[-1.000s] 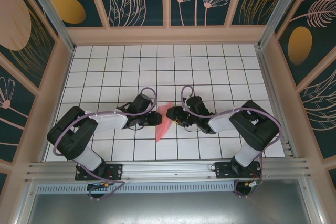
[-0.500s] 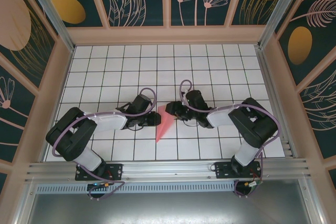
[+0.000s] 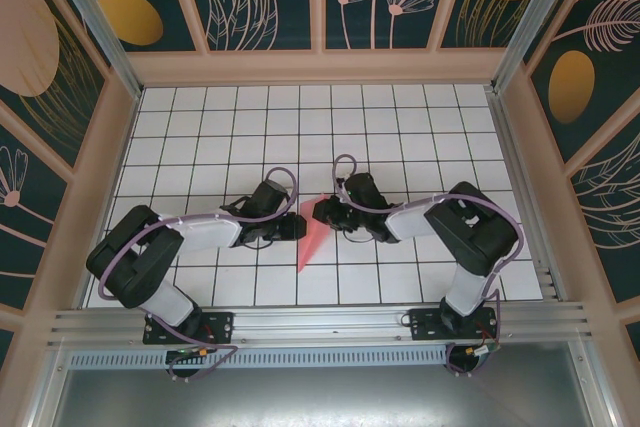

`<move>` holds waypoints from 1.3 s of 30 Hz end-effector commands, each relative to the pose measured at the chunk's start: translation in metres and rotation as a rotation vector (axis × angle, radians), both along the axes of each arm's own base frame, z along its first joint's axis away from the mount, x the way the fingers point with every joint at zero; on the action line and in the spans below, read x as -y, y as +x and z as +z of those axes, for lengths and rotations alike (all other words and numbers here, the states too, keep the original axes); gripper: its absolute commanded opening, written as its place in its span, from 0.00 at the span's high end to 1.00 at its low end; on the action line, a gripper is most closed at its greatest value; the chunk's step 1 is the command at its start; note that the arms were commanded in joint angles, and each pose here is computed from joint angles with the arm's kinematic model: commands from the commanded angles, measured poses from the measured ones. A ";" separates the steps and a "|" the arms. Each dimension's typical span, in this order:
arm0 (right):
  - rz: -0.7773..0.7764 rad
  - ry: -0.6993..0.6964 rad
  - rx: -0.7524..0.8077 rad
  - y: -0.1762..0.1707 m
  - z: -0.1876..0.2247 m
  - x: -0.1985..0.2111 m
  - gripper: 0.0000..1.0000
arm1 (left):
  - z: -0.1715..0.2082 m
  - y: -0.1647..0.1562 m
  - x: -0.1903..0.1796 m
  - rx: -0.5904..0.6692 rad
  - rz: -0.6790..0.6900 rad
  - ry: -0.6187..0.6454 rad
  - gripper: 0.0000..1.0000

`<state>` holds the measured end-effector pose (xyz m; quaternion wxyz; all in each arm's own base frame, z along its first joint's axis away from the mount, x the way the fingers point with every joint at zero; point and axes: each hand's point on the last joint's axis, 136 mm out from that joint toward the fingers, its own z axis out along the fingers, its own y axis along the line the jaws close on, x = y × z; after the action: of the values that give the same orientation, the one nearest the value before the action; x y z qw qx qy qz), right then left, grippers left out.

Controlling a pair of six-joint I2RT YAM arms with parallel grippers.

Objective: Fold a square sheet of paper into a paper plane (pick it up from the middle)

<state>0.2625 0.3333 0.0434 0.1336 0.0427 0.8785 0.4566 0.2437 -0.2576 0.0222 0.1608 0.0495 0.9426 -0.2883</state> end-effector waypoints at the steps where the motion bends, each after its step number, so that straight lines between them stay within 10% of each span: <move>1: -0.007 -0.018 0.038 0.008 0.007 -0.005 0.88 | 0.011 -0.001 -0.001 0.009 0.016 -0.028 0.72; 7: -0.016 -0.148 0.137 0.019 0.033 0.009 0.94 | 0.046 0.011 -0.015 0.120 0.119 -0.042 0.66; 22: -0.251 -1.166 0.245 0.034 0.110 0.151 0.93 | 0.113 0.019 -0.103 0.450 0.451 0.007 0.41; 34: 0.096 -1.352 0.163 0.034 0.018 0.027 0.87 | 0.143 0.007 -0.143 0.560 0.606 -0.034 0.33; 39: 0.193 -1.130 0.159 0.032 0.004 -0.051 0.56 | 0.151 0.000 -0.147 0.561 0.595 -0.031 0.31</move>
<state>0.3037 0.3549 0.0310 0.1768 -0.1335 0.9660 -0.1336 0.2475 -0.1204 0.1757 0.4929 -0.1441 0.8235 -0.2413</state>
